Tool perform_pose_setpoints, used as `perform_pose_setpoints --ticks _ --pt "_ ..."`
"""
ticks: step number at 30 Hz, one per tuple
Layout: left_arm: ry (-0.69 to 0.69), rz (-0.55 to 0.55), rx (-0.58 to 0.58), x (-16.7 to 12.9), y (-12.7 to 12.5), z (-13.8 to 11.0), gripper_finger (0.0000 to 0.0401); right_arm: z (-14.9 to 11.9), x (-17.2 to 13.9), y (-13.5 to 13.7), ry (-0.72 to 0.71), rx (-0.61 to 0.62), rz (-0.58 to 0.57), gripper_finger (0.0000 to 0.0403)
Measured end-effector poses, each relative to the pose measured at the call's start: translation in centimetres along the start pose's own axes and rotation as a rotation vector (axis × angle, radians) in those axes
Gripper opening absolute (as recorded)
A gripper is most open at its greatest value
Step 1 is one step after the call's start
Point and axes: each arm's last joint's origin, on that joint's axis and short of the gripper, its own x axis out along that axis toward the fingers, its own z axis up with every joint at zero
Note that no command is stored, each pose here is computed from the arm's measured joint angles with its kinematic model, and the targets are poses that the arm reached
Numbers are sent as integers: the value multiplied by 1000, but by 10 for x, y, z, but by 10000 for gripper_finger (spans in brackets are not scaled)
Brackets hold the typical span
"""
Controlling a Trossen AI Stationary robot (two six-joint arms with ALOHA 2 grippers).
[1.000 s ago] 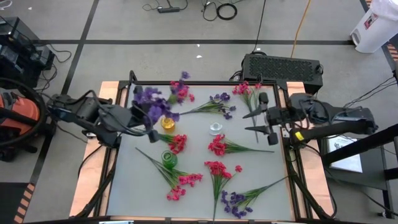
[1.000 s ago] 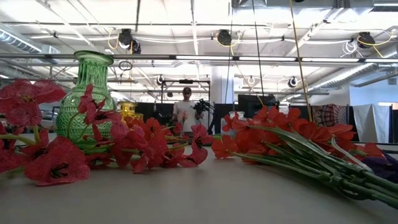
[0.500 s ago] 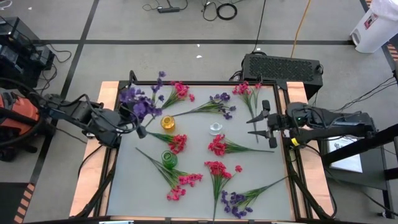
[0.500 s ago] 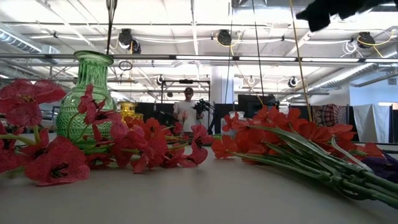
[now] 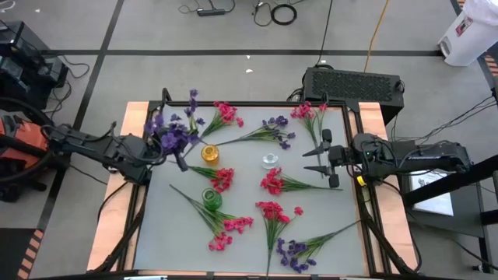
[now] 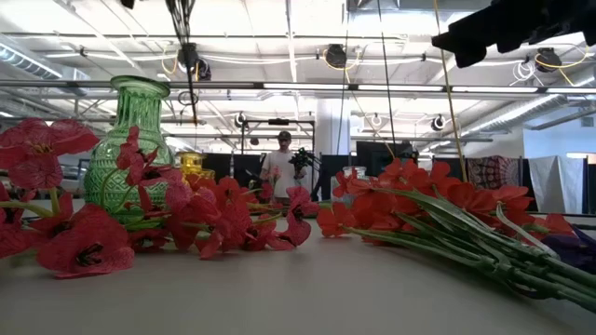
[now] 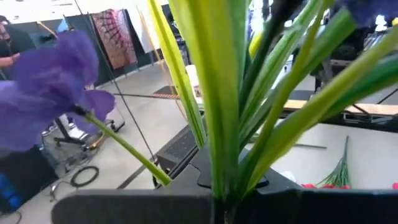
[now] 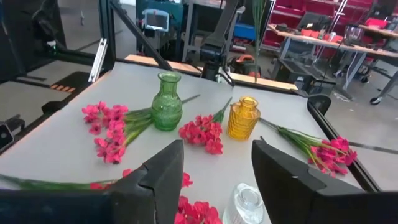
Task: Sort flowers into vase by color
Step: Put the bottom left violet flowers into the yellow vase
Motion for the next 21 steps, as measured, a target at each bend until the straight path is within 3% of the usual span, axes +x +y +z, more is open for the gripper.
perform_pose_setpoints --ticks 6,21 --pt "57 8 -36 15 0 -17 12 0 0 0 3 24 1 183" --pt "94 -25 -53 24 -1 -22 12 -1 0 0 14 42 3 183"
